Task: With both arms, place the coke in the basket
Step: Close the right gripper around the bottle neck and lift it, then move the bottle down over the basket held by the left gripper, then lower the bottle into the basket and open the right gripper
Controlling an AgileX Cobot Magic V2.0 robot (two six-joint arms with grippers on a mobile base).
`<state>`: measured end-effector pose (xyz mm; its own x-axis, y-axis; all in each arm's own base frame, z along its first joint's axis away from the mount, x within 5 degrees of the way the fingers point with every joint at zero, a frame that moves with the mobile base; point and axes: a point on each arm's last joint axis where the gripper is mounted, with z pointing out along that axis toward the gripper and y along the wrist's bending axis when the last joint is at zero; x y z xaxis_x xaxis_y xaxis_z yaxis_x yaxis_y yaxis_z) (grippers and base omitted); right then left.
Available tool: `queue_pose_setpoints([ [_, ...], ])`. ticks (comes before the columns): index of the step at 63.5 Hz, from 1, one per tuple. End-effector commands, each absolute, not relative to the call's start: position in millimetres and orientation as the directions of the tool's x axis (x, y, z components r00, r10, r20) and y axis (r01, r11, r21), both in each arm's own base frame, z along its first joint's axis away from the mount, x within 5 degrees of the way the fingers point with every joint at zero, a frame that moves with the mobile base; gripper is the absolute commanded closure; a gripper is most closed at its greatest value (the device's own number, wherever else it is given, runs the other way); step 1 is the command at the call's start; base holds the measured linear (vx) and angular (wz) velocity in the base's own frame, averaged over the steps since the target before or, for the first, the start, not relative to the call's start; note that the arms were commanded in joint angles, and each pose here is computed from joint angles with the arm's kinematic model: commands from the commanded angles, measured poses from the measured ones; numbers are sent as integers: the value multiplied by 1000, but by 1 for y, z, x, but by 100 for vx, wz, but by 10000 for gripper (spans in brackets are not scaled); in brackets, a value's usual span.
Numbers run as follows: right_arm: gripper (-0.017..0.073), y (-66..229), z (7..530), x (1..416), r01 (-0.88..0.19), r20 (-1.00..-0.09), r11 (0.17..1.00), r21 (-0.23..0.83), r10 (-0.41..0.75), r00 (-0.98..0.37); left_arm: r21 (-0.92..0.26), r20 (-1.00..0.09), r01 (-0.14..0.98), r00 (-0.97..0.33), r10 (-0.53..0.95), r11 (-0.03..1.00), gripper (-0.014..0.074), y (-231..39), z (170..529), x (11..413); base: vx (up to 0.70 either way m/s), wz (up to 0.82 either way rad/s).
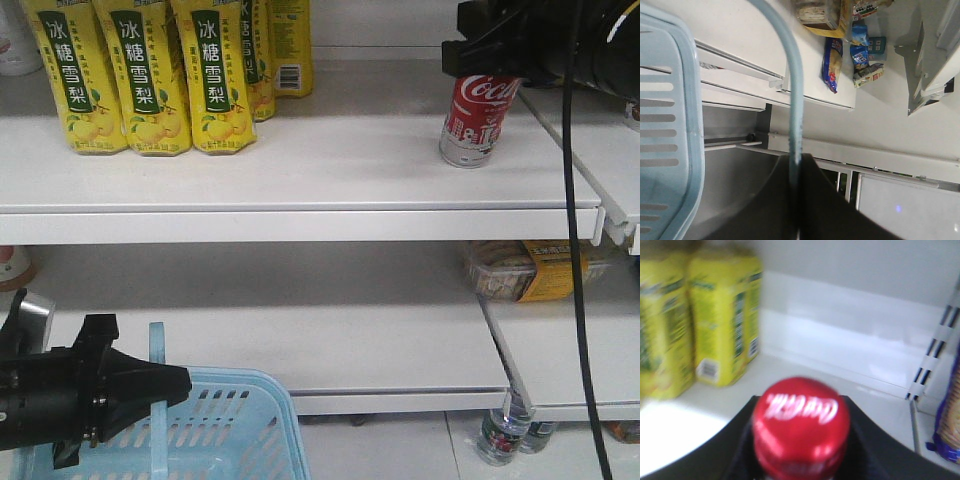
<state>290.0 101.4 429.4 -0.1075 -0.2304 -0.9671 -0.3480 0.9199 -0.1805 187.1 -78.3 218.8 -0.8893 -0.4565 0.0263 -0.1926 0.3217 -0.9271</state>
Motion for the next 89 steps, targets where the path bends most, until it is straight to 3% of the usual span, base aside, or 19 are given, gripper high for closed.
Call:
queue_pose_setpoints([
  [1, 565, 106, 457, 268, -368, -968, 898, -241, -252, 18, -961, 26, -148, -889, -457, 234, 600, -81, 235, 189, 0, 0],
  [26, 564, 130, 496, 185, -548, -971, 802, -237, -177, 161, -961, 26, -148, -889, -457, 234, 600, -81, 235, 189, 0, 0],
  [34, 564, 135, 500, 162, -619, -978, 758, -207, -145, 149, -961, 26, -148, -889, -457, 234, 600, -81, 235, 189, 0, 0],
  [47, 563, 163, 476, 155, -737, -976, 666, -117, -216, -40, -961, 26, -148, -889, -457, 234, 600, -81, 235, 189, 0, 0],
  [60, 563, 206, 443, 168, -776, -943, 631, 5, -256, -214, -961, 26, -148, -889, -457, 234, 600, -81, 235, 189, 0, 0],
  [77, 563, 255, 399, 175, -814, -875, 580, 44, -371, -312, -961, 26, -148, -889, -457, 234, 600, -81, 235, 189, 0, 0],
  [89, 563, 274, 370, 184, -801, -812, 595, 66, -435, -389, -961, 26, -148, -889, -457, 234, 600, -81, 235, 189, 0, 0],
])
